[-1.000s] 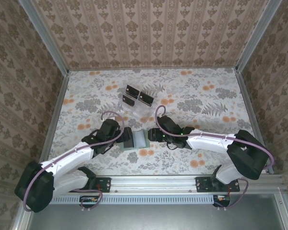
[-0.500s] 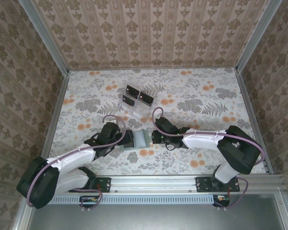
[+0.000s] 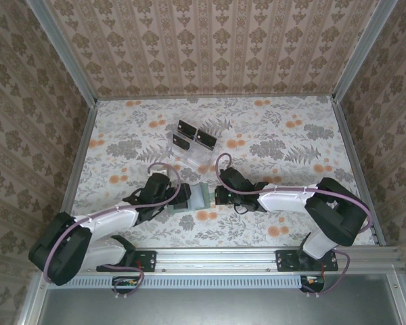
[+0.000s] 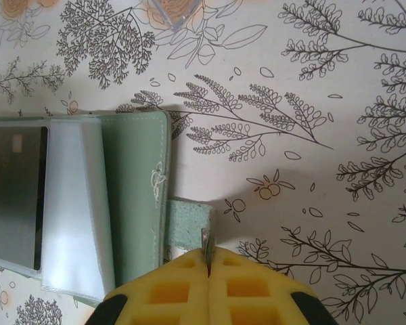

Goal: Put the credit cards into the card holder

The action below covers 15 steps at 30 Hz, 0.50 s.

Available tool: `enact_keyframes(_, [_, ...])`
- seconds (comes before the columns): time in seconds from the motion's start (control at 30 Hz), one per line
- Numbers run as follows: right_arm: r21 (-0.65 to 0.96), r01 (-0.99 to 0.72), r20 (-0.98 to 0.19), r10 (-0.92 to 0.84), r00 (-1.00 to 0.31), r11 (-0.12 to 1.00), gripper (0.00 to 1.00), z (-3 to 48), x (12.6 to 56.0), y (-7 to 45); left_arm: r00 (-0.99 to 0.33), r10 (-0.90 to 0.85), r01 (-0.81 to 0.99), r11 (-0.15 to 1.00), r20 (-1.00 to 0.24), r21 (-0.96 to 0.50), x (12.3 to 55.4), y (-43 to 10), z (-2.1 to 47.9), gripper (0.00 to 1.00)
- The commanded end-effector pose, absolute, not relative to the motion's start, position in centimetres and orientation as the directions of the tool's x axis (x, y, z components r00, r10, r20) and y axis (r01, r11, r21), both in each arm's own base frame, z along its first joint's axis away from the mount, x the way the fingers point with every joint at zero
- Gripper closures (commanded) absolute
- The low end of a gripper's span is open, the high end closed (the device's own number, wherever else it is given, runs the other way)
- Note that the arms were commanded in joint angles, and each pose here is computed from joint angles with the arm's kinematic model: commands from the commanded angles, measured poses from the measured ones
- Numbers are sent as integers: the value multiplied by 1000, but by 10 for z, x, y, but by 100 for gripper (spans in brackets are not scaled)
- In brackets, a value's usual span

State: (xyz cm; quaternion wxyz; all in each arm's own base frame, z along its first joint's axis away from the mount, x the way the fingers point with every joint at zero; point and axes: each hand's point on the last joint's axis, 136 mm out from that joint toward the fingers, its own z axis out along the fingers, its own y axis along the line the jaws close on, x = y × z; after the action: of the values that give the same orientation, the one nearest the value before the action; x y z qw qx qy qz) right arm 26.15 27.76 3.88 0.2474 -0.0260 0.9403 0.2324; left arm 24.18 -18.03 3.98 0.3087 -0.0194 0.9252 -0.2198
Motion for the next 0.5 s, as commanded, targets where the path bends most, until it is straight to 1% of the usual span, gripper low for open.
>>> enact_keyframes(0.0, [437,-146,-447,73,-892,888,100,28,257,277,-806,-153,132,895,-572,-425,241,-187,39,0])
enact_keyframes(0.2, [447,-148,-435,70,-898,882,100,22,256,280,-798,-143,171,878,-585,-448,243,-198,48,0])
enact_keyframes(0.47, [467,-150,-425,73,-902,871,100,18,257,286,-738,-190,208,849,-648,-486,238,-208,94,0])
